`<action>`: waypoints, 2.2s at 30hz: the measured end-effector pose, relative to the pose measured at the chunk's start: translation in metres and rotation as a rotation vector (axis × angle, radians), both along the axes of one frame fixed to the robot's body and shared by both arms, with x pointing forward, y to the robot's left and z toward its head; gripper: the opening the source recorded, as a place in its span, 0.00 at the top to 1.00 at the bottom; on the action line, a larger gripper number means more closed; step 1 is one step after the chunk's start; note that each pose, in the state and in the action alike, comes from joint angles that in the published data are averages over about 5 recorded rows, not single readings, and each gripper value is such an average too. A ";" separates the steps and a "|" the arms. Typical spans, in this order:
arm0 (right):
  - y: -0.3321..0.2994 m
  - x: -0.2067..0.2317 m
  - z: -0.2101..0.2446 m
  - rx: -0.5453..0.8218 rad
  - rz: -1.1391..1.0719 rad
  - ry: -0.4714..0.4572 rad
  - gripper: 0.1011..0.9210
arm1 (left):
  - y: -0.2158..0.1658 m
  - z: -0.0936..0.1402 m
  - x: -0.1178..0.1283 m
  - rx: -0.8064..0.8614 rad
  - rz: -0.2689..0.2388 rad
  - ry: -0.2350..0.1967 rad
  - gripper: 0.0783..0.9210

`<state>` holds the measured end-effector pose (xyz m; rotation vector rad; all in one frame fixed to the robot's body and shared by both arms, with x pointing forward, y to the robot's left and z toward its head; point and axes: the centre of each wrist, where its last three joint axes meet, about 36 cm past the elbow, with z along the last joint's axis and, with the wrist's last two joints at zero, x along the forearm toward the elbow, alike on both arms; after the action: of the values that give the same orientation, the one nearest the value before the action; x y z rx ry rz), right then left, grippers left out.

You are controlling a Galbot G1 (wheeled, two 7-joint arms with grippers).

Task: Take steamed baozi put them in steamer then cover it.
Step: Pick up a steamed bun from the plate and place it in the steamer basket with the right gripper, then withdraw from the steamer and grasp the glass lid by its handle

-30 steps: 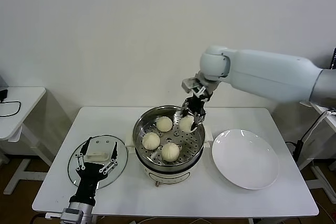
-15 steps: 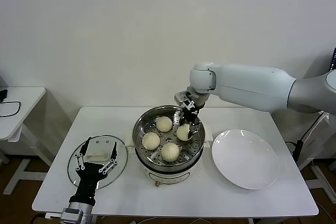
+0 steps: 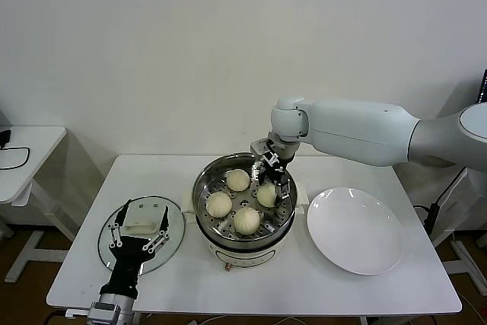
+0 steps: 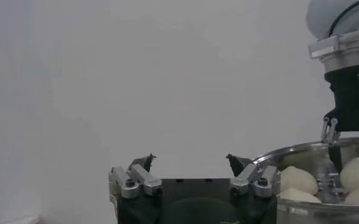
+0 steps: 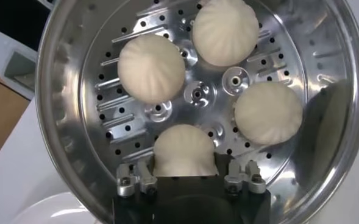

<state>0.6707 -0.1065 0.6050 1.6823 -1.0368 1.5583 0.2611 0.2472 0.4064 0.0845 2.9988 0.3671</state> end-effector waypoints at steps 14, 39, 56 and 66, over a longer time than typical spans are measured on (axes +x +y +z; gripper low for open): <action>-0.030 -0.014 0.026 0.165 0.027 -0.064 0.12 | 0.003 0.002 0.002 0.032 0.010 -0.014 0.12; -0.160 -0.089 -0.091 1.495 -0.639 -0.821 0.12 | 0.005 -0.004 0.012 0.194 0.031 -0.058 0.12; -0.209 -0.181 -0.231 1.755 -1.175 -1.029 0.12 | 0.037 -0.035 0.025 0.488 0.097 -0.069 0.12; -0.225 -0.243 -0.287 1.703 -1.370 -1.062 0.12 | 0.073 -0.088 0.030 0.905 0.082 -0.046 0.12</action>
<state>0.4278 -0.3319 0.3180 -0.0883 -3.4581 0.1611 0.2910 0.3200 0.3185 0.0283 2.5343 1.6501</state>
